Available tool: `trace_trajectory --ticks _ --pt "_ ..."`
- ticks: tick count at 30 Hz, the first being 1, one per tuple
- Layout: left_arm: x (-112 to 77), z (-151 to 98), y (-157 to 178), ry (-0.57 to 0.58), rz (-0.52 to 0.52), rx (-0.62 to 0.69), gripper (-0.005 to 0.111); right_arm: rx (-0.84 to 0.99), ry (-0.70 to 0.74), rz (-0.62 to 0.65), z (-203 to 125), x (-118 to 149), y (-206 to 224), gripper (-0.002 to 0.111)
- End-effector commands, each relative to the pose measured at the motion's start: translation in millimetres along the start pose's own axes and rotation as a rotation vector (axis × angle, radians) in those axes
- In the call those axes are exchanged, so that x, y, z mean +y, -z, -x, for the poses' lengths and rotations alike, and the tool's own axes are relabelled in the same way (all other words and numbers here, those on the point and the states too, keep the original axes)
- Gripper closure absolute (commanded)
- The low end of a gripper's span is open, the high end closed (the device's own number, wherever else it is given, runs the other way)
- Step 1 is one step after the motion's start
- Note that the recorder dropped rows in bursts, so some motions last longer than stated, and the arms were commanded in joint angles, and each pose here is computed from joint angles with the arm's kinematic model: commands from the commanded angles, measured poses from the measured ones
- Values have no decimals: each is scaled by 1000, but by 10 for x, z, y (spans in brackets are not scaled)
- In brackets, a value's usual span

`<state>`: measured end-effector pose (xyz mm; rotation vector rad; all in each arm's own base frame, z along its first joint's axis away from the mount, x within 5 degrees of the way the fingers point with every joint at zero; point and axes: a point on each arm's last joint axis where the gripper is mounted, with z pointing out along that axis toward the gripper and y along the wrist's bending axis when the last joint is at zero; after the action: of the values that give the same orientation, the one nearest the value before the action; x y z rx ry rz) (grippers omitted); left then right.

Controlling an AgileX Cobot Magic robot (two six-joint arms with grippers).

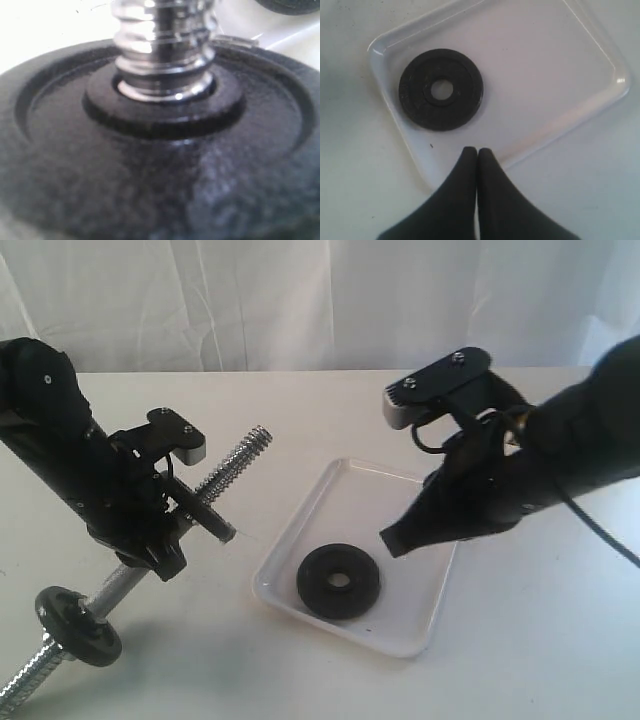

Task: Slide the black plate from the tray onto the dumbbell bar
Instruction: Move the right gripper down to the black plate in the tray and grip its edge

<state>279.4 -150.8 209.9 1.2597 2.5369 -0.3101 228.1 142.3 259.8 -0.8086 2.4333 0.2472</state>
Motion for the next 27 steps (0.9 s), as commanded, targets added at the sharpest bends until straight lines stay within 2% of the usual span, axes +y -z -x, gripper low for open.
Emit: trace_trajectory --ticks 1,4,9,11,13,19,24,27 --pt "-49 83 213 16 1 -86 106 51 87 6 177 -34 -381 105" --pt "-47 86 213 16 3 -89 106 76 115 34 223 -21 -612 88" --pt "-41 94 214 16 10 -97 106 96 280 119 263 157 -854 38" --pt "-41 94 214 16 10 -97 106 80 321 154 272 251 -945 24" --pt "-41 94 214 16 10 -97 106 76 364 170 260 306 -1025 20" --pt "-42 98 214 21 8 -102 106 33 359 130 313 380 -1167 20" --pt "-43 98 214 23 8 -102 106 210 229 69 353 313 -1343 20" --pt "-44 99 215 26 5 -104 106 257 216 79 355 320 -1413 20"
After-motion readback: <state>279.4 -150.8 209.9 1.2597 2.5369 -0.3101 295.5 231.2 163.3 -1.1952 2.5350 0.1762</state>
